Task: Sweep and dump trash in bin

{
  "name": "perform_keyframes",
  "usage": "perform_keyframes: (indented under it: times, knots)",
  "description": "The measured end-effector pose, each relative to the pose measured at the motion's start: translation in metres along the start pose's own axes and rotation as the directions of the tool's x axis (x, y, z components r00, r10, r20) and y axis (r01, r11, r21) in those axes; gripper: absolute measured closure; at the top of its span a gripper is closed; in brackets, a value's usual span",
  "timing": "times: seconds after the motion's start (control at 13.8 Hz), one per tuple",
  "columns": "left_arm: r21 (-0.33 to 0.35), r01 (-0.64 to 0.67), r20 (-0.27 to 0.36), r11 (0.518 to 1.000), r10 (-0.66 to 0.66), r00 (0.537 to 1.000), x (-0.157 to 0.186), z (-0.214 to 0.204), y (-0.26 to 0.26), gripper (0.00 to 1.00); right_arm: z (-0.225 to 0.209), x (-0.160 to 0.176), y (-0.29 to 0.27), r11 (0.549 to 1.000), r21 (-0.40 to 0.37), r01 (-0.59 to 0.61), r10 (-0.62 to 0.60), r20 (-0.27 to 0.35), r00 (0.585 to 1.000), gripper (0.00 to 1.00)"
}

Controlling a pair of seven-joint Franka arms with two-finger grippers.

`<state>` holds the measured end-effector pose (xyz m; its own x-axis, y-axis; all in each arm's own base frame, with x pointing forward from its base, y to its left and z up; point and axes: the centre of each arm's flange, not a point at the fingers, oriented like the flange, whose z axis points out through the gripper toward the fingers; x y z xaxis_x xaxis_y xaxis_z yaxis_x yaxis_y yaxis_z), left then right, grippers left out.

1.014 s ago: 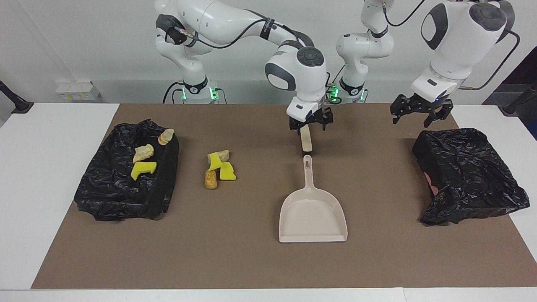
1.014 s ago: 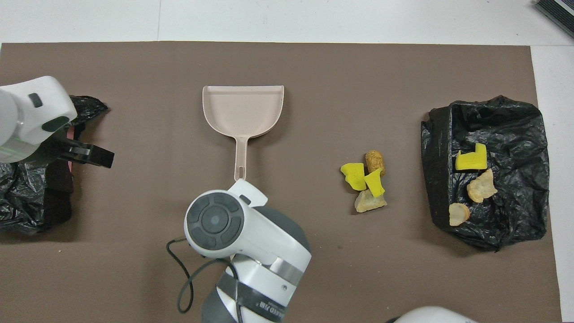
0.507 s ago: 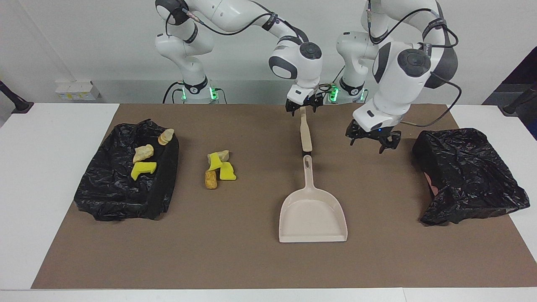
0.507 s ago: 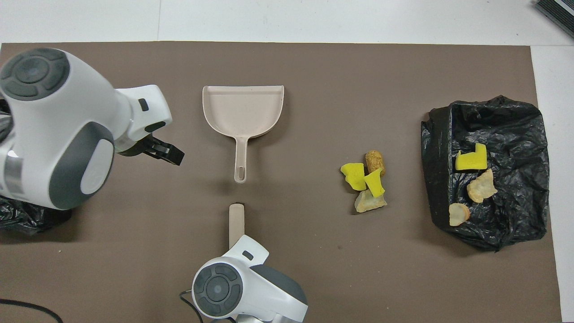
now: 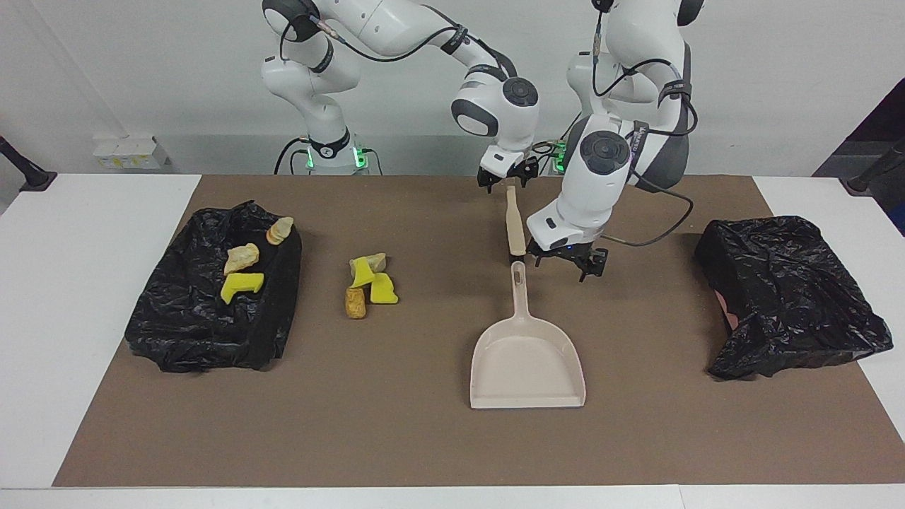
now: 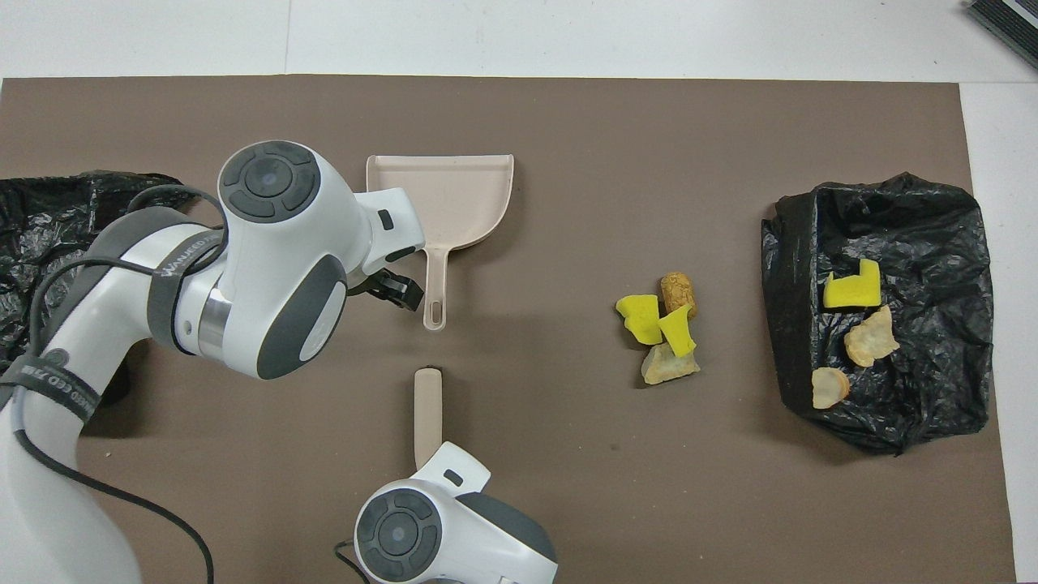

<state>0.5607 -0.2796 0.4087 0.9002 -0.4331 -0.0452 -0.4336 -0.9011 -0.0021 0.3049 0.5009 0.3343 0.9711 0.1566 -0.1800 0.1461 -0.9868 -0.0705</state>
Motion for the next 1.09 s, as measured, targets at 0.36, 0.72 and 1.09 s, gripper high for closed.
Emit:
perform_keyframes:
  times: [0.36, 0.72, 1.09]
  knots:
    - [-0.038, 0.116, -0.018, 0.993, -0.116, 0.993, 0.013, 0.031, 0.034, 0.0, -0.002, -0.001, -0.002, 1.0, 0.007, -0.024, 0.024, -0.005, 1.0, 0.65]
    - [-0.067, 0.272, -0.001, 0.96, -0.273, 0.962, 0.018, 0.05, 0.059, 0.12, -0.016, 0.002, 0.01, 0.996, -0.08, -0.043, 0.046, 0.029, 0.999, 0.74]
    - [-0.064, 0.289, -0.005, 0.955, -0.29, 0.957, 0.019, 0.049, 0.05, 0.67, -0.068, 0.005, 0.063, 0.962, -0.259, -0.093, 0.105, 0.032, 0.994, 0.74]
